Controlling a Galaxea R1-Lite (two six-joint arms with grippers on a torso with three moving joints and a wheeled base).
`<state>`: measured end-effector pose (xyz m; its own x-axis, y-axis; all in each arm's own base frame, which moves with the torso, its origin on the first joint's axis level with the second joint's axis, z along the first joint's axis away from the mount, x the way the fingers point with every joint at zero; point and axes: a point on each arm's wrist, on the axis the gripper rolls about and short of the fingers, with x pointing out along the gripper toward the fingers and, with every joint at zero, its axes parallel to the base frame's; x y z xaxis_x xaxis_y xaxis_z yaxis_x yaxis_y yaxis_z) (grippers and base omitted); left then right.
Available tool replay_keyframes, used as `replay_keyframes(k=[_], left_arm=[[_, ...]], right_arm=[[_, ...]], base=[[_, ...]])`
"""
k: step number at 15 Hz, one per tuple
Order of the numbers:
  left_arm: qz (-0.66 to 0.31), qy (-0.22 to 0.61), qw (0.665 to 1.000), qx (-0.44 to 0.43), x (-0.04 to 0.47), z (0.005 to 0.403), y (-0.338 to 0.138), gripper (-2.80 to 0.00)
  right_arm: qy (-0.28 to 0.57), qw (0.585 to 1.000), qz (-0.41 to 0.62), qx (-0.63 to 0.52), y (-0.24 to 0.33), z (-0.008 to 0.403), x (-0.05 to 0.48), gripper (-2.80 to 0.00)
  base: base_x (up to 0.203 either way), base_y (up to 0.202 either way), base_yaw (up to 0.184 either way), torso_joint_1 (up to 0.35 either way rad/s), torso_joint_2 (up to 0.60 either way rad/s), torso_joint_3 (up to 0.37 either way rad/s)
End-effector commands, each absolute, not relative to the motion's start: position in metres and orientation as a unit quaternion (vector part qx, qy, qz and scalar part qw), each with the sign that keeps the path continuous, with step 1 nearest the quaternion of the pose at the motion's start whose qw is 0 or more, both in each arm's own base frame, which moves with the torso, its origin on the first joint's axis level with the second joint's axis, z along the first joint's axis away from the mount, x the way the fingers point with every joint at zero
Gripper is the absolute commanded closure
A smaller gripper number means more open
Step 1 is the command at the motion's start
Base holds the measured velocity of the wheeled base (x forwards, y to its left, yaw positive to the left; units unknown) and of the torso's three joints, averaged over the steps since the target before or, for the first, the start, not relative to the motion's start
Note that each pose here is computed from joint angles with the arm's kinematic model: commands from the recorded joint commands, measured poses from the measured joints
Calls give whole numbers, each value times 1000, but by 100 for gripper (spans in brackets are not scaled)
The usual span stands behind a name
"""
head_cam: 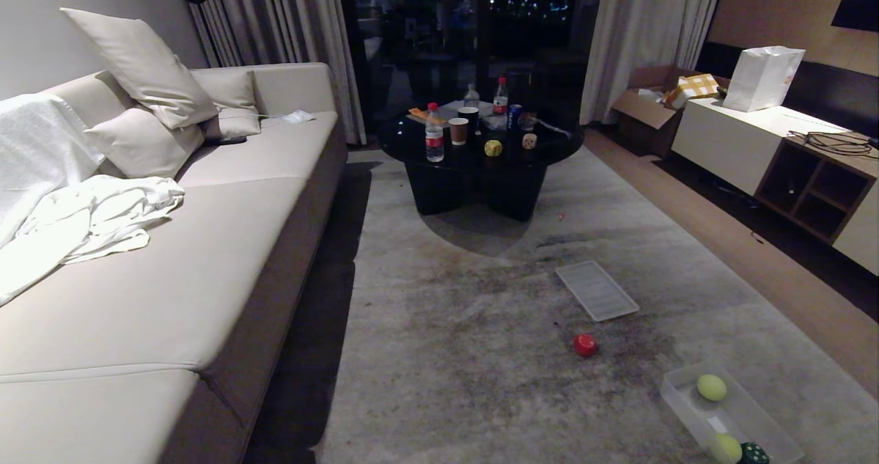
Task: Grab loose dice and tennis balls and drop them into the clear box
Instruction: Find toys out of the box
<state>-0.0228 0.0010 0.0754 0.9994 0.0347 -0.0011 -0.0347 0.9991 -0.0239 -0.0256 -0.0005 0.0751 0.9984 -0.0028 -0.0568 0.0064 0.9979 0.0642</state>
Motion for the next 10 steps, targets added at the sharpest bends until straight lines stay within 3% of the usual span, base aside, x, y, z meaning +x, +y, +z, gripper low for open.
replay_keyframes(k=[1,10], left_arm=[[18,2,1000,-12,-23,75,1,0],[18,2,1000,-12,-23,75,1,0]], right_arm=[[29,999,-2,33,0,75,-25,0],[29,999,-2,31,0,75,-25,0]], base=[[0,0,0,0,0,0],[0,0,0,0,0,0]])
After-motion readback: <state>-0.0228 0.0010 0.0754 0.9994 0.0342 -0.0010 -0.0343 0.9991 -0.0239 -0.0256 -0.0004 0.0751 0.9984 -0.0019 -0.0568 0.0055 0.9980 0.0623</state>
